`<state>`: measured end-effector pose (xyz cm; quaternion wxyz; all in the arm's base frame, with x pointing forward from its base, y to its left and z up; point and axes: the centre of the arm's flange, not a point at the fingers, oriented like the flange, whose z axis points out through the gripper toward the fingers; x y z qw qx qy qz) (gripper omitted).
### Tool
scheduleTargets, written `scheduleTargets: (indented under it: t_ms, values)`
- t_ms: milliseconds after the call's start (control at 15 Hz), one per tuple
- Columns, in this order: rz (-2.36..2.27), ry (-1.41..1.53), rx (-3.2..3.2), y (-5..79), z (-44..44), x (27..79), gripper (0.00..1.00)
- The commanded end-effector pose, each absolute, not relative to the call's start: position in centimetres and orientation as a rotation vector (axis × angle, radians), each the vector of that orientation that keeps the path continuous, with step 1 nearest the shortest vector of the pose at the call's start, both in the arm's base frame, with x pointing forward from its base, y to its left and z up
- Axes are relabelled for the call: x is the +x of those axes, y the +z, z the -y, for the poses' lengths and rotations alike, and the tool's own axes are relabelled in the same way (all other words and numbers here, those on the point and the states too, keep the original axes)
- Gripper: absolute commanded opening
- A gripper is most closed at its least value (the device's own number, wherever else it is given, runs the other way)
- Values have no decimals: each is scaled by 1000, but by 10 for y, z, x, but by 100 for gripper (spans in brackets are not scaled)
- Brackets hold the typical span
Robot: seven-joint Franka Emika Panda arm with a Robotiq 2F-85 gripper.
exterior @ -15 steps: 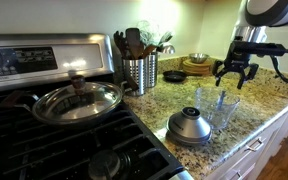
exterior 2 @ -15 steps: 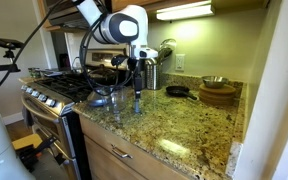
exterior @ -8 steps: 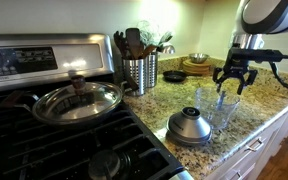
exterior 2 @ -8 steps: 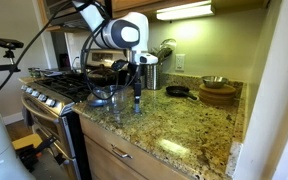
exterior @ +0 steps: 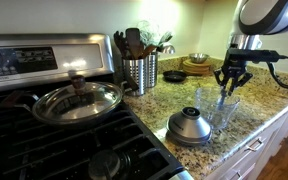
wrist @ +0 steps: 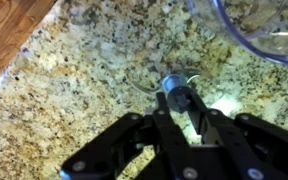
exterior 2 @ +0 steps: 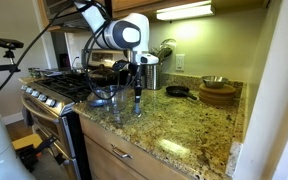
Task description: Place the blender blades upright in the cup then close the cup
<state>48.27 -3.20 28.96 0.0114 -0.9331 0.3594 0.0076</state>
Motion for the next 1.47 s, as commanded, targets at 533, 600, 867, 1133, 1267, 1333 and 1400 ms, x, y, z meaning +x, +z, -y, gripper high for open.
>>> scheduleTargets:
  t_ms: [533,600,867,1133,1267,1333,1400]
  values:
    - [-1144,54,-2913,301,34,485,9]
    - [-1143,45,-2917,306,34,484,9]
    - [-1136,-22,-2931,329,37,481,9]
    - [-1112,-117,-2964,361,39,477,9]
    - [-1079,-136,-2979,377,37,473,9]
    - [-1062,-143,-2986,386,35,469,9]
    - [-1050,-149,-2991,394,33,466,9]
